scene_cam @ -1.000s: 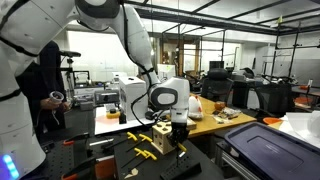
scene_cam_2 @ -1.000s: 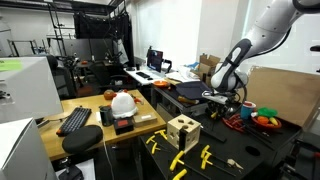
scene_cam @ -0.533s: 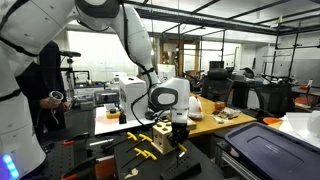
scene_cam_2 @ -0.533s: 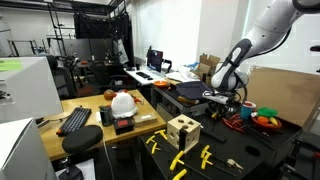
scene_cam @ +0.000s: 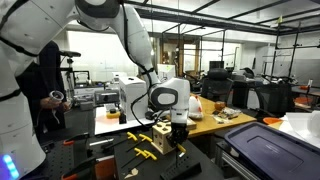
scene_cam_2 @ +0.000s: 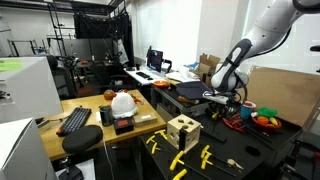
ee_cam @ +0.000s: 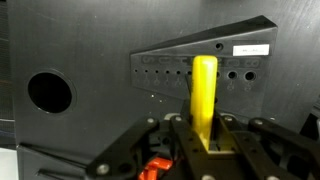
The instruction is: Put one yellow handle in the wooden box and then on the black stand
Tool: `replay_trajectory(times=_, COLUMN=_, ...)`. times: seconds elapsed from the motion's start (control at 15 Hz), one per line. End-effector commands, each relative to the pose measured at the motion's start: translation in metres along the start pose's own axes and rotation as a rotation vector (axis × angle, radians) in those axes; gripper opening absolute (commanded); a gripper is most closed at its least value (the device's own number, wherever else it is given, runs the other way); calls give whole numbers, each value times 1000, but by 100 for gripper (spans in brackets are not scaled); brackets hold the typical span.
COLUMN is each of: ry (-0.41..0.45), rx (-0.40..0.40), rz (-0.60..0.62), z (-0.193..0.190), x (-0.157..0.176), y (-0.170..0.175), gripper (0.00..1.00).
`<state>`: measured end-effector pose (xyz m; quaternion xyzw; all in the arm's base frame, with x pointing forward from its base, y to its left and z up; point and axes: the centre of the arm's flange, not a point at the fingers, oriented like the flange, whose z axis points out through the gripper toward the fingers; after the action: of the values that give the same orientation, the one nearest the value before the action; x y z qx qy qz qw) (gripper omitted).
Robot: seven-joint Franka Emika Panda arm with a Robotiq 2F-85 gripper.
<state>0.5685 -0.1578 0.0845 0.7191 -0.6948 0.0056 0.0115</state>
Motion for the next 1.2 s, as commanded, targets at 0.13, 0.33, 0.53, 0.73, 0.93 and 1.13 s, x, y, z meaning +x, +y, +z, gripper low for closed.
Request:
replay_trajectory(times=0.13, ry=-19, rx=7, rz=-8, z=-15, x=-2, y=6, gripper=4)
replay_trajectory(times=0.33, ry=-20, rx=9, rz=-8, z=-15, x=-2, y=6, gripper=4)
replay_trajectory(times=0.53, ry=-22, rx=13, rz=-10, z=-15, x=-3, y=6, gripper=4)
replay_trajectory(times=0.73, ry=-23, rx=16, rz=-12, z=-16, x=-4, y=5, gripper=4)
replay_trajectory(times=0.93, ry=-13, rx=24, rz=-16, z=-16, x=-4, y=5, gripper=4)
replay_trajectory(times=1.13, ry=-10, rx=25, rz=-18, z=-17, x=-3, y=5, gripper=4)
